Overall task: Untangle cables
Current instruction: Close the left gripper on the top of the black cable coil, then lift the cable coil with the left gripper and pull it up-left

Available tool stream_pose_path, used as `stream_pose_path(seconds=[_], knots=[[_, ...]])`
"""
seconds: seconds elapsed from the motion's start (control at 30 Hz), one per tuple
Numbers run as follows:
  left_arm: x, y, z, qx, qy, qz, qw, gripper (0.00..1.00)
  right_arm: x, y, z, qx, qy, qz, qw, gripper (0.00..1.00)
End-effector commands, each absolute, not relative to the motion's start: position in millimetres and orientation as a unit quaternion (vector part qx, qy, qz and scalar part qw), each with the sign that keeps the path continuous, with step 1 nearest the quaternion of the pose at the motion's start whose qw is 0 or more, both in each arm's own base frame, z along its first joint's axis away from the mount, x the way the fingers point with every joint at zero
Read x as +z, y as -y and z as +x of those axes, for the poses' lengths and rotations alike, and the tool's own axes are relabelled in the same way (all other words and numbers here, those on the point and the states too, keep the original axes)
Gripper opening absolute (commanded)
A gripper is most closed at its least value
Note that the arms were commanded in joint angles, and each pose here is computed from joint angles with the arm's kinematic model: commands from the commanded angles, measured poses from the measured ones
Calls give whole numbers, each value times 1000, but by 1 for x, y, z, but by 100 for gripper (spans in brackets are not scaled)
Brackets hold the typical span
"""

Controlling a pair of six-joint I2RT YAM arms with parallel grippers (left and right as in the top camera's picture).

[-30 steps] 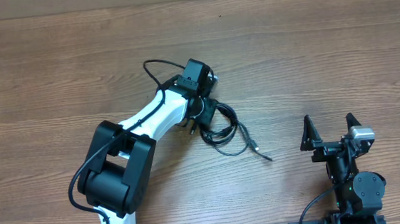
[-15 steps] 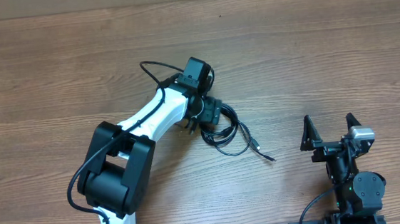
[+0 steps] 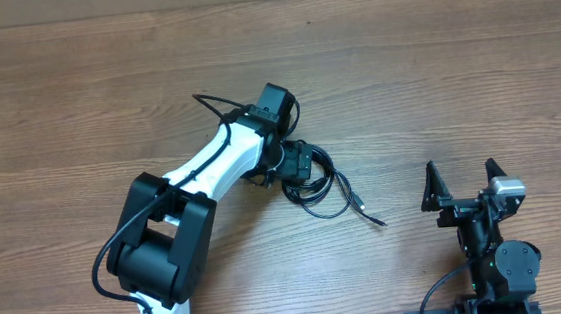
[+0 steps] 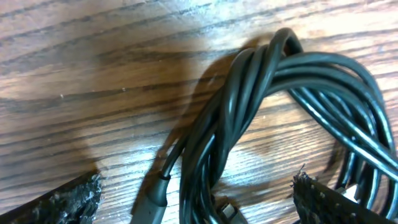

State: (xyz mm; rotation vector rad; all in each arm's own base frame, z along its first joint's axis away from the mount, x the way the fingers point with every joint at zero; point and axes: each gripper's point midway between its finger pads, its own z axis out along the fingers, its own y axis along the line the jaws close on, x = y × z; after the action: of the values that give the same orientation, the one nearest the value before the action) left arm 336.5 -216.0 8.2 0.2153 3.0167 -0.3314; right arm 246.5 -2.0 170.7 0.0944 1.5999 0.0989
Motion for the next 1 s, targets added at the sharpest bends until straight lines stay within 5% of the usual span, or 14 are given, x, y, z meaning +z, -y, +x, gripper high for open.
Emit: stream_pose_path(seconds=[0.0, 0.1, 0.27, 0.47, 0.67, 0.97], knots=[[-9, 222, 318, -133, -990, 50, 2, 99, 170, 1, 246, 43, -714, 40, 697, 100], [-11, 222, 316, -131, -990, 50, -2, 100, 170, 1, 246, 43, -714, 40, 697, 100], [-14, 221, 305, -124, -992, 32, -20, 65, 170, 1, 246, 43, -714, 40, 697, 100], [-16, 227, 298, -121, -992, 24, -25, 47, 170, 1, 246, 43, -714, 40, 697, 100], [-17, 226, 309, -113, -993, 27, 2, 4, 170, 1, 246, 43, -714, 40, 697, 100], [-7, 209, 336, -69, -994, 66, 55, 4, 170, 1, 246, 43, -714, 40, 697, 100]])
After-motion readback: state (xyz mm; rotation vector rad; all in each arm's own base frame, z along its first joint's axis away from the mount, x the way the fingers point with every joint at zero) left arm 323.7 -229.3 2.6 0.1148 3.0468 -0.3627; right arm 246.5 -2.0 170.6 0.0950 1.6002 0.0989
